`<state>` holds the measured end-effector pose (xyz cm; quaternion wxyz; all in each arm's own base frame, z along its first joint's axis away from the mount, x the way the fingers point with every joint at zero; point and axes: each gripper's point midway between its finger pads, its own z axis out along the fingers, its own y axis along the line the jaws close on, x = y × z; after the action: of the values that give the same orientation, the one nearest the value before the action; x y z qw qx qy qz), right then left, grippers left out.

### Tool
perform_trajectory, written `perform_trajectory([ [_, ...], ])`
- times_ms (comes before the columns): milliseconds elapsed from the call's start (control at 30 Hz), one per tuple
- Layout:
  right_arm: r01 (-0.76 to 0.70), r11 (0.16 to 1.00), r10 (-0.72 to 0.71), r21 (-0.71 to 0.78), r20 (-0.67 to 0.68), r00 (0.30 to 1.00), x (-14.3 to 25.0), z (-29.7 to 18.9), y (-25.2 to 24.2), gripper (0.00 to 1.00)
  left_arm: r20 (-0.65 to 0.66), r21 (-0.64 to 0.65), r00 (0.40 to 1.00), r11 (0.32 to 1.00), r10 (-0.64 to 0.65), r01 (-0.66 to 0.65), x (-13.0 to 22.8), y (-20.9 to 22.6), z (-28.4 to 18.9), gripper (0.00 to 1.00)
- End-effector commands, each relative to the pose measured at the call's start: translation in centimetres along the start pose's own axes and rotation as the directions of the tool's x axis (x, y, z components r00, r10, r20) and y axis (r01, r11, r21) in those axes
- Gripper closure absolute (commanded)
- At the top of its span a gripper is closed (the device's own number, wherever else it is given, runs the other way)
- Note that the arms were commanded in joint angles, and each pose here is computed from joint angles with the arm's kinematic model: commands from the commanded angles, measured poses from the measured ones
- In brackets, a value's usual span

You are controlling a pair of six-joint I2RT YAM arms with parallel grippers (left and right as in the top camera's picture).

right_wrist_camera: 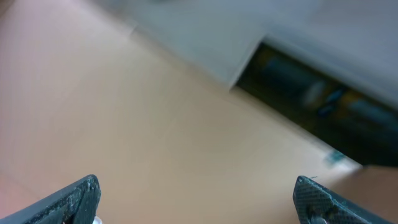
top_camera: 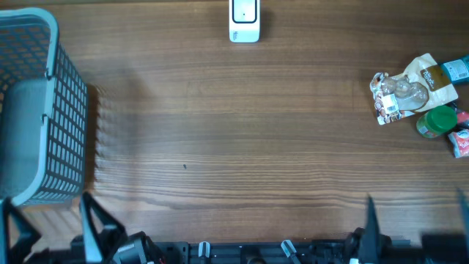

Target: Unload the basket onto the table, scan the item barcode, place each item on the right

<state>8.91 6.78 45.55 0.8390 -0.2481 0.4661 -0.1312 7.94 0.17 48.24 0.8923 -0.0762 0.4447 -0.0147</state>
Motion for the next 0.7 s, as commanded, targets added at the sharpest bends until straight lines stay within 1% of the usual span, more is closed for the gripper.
perform_trajectory([
  [0, -0.076, 0.976, 0.061, -0.202, -0.084, 0.995, 7.6, 1.2, 4.7, 0.00, -0.074, 0.119, 0.996, 0.991, -0.050, 0.059, 4.3, -1.0, 1.2, 0.00],
  [33, -0.199, 0.965, 0.176, -0.169, -0.144, 0.974, 10.7, 1.6, 5.0, 0.00, -0.102, 0.108, 0.993, 0.992, -0.056, 0.067, 5.9, -0.5, 1.4, 0.00],
  [67, -0.355, 0.931, 0.332, -0.083, -0.211, 0.919, 14.6, 1.9, 5.1, 0.00, -0.143, 0.095, 0.988, 0.992, -0.064, 0.078, 7.9, 0.1, 1.5, 0.00],
  [133, -0.486, 0.874, 0.467, -0.019, -0.249, 0.849, 18.1, 1.9, 5.8, 0.00, -0.189, 0.092, 0.979, 0.992, -0.071, 0.090, 10.0, 0.5, 1.5, 0.00],
  [167, -0.531, 0.848, 0.511, -0.006, -0.258, 0.820, 19.5, 1.8, 6.3, 0.00, -0.213, 0.088, 0.974, 0.991, -0.077, 0.097, 11.1, 0.7, 1.5, 0.00],
  [300, -0.572, 0.820, 0.549, 0.012, -0.302, 0.780, 23.3, 1.2, 8.1, 0.00, -0.308, 0.088, 0.947, 0.988, -0.094, 0.127, 15.7, 1.4, 1.1, 0.00],
  [467, -0.579, 0.813, 0.562, 0.063, -0.347, 0.751, 26.3, 0.4, 8.8, 0.00, -0.444, 0.054, 0.887, 0.985, -0.126, 0.166, 23.6, 3.0, -0.5, 0.00],
  [533, -0.583, 0.804, 0.577, 0.114, -0.384, 0.720, 28.2, -0.2, 9.1, 0.00, -0.461, 0.056, 0.878, 0.983, -0.129, 0.174, 25.2, 3.2, -0.9, 0.00],
  [567, -0.589, 0.794, 0.590, 0.149, -0.425, 0.687, 29.8, -0.9, 9.7, 0.00, -0.467, 0.052, 0.875, 0.983, -0.130, 0.175, 25.8, 3.3, -1.1, 0.00],
  [667, -0.599, 0.785, 0.598, 0.160, -0.449, 0.664, 30.7, -1.2, 10.1, 0.00, -0.510, 0.029, 0.849, 0.983, -0.142, 0.182, 28.7, 4.1, -2.2, 0.00],
])
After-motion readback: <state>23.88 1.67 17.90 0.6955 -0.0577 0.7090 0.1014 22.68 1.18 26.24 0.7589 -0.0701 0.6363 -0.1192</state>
